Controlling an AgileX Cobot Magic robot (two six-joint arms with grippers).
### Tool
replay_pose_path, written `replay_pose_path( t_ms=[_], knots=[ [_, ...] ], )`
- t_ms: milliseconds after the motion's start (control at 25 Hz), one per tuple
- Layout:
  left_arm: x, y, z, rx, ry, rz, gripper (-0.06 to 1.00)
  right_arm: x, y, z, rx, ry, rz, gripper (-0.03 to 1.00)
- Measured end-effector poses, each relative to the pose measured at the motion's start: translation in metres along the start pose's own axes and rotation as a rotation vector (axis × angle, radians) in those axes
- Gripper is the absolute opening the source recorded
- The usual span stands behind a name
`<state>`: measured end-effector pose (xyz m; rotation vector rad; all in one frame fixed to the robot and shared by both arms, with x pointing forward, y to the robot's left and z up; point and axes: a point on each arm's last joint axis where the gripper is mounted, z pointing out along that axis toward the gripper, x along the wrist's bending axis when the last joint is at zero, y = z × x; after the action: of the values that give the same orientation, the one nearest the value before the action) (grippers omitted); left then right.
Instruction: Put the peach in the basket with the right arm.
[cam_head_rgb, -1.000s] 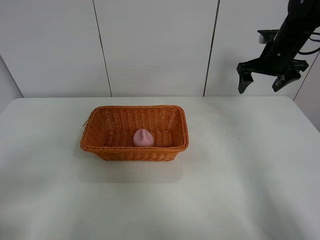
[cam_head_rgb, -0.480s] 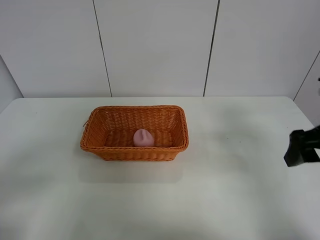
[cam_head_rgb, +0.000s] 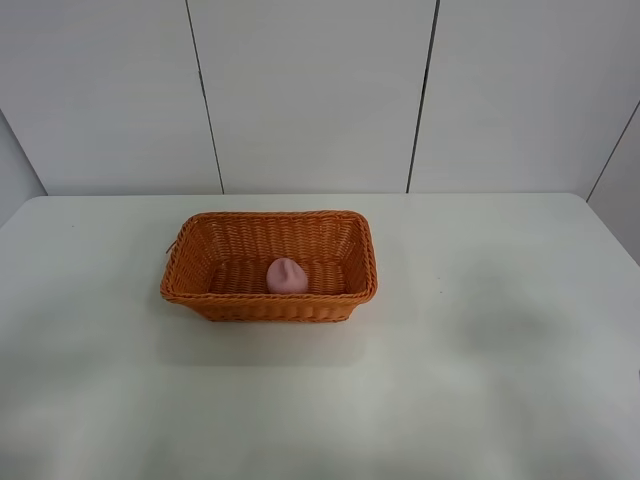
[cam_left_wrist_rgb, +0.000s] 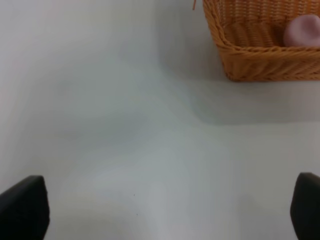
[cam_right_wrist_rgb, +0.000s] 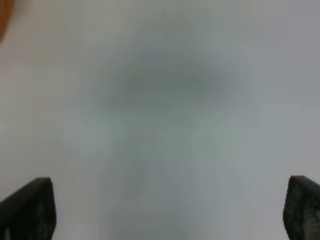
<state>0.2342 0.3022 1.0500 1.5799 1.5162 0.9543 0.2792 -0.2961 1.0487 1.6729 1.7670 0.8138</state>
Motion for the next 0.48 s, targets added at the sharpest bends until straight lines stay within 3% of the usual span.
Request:
replay_pose_path(
  t_ms=[280, 480],
  knots=[
    [0.000, 0.000, 0.000, 0.000, 0.000, 0.000, 0.99, 0.000, -0.021, -0.031, -0.237, 0.001, -0.007, 0.70],
    [0.000, 0.000, 0.000, 0.000, 0.000, 0.000, 0.99, 0.000, -0.025, -0.035, -0.272, 0.001, -0.007, 0.70]
  ],
)
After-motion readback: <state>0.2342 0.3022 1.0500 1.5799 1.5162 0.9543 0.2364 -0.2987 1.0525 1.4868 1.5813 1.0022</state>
